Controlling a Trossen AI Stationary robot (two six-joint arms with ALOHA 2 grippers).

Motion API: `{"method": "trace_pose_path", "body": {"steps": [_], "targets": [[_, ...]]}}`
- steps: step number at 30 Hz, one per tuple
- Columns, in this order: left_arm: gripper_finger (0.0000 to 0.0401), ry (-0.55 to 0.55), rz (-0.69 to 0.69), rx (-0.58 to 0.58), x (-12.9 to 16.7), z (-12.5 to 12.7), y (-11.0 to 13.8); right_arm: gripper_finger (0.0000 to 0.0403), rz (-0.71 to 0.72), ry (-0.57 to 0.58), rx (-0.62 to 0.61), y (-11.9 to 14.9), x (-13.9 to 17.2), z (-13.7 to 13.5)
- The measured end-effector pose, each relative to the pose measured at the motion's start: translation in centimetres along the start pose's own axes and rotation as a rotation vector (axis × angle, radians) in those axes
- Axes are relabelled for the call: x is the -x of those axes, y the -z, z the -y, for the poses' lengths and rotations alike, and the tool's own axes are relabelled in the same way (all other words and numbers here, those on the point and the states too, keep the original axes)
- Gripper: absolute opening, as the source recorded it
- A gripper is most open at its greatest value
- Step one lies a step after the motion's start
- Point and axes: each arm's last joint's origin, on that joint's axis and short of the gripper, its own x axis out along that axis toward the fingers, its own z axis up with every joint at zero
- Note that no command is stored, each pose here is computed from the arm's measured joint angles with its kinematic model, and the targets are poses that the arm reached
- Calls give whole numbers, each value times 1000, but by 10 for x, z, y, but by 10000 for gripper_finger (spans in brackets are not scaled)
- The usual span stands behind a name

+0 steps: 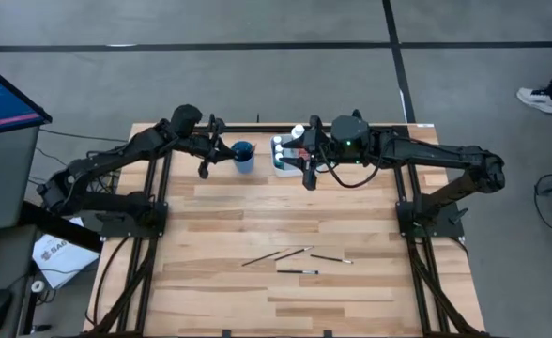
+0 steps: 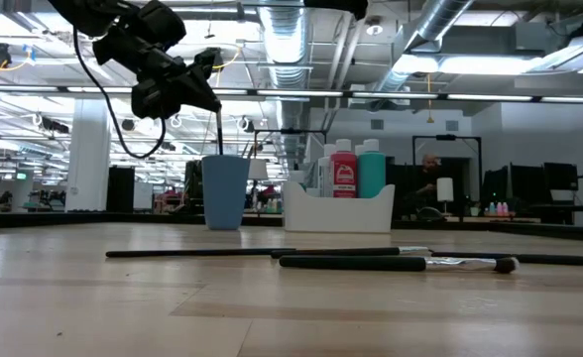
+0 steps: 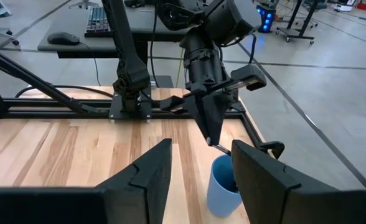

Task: Pick & Place Paint Supplies
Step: Put the silver and black paint brush into the blue cup

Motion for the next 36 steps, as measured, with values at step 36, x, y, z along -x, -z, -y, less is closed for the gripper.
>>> {"method": "trace_pose_path", "body": {"steps": [36], "targets": [[4,21,-17,108,-8,-10,-3,159,11,3,-1,-1,0,1]]}}
